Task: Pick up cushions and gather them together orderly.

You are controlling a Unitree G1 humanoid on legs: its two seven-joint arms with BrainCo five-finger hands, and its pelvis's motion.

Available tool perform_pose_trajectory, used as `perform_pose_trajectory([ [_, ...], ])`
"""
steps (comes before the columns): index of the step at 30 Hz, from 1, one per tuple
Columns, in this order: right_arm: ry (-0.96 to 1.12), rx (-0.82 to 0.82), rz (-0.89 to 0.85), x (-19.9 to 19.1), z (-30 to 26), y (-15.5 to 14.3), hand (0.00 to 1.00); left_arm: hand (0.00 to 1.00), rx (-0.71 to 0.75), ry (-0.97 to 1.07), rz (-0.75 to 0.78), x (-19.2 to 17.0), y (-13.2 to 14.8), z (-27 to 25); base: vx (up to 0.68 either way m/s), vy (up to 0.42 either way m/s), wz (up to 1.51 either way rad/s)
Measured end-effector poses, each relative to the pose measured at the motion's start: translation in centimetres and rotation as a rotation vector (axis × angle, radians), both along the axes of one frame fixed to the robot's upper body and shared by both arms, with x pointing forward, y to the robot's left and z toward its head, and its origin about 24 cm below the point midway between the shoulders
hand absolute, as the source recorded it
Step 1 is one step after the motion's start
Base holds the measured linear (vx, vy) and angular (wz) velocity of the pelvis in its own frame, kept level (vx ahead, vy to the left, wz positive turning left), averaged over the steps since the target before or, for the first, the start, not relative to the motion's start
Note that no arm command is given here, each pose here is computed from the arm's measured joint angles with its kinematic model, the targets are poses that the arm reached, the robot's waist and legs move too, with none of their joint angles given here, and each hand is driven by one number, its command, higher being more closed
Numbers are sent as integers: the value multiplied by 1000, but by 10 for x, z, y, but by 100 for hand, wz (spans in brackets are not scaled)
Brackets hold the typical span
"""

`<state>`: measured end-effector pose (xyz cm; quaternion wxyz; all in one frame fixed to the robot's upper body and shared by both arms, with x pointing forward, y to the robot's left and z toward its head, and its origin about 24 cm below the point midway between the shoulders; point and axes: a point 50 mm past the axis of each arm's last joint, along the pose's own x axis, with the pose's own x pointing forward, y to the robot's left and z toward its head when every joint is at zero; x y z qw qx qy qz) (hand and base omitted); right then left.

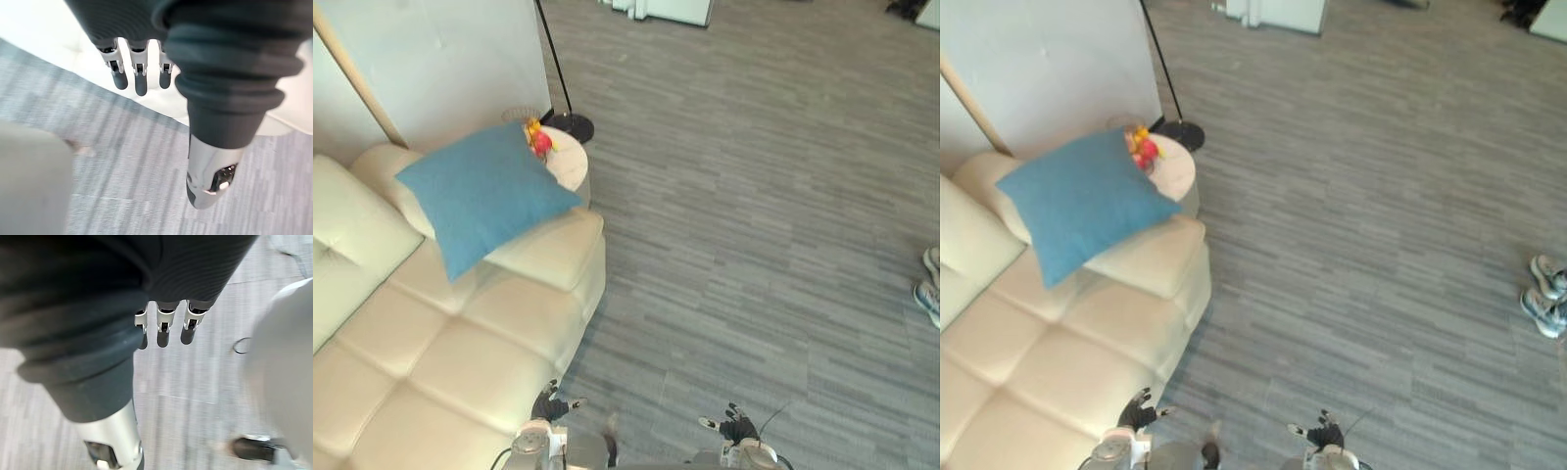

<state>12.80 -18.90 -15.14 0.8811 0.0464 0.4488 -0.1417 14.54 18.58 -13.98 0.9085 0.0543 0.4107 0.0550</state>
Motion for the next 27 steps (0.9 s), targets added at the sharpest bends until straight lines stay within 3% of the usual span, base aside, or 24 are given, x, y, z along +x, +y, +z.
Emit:
perform_pose_trajectory([
  [4,-34,-15,13,14,5,-4,0,0,-11,-16,-20,7,-7,2,408,-109,23],
  [10,-34,-46,2,9,6,-17,0,0,-59,37,22,-11,-20,-7,526,-299,70],
  [17,-30,-44,-15,8,6,-17,0,0,-59,-55,8,13,-20,5,364,-193,57],
  [23,3,-41,-27,-5,1,-17,0,0,-68,-68,-50,18,-31,7,285,52,63],
  [27,-12,-10,-16,1,1,-6,0,0,-47,-48,-47,14,-22,4,369,147,36],
])
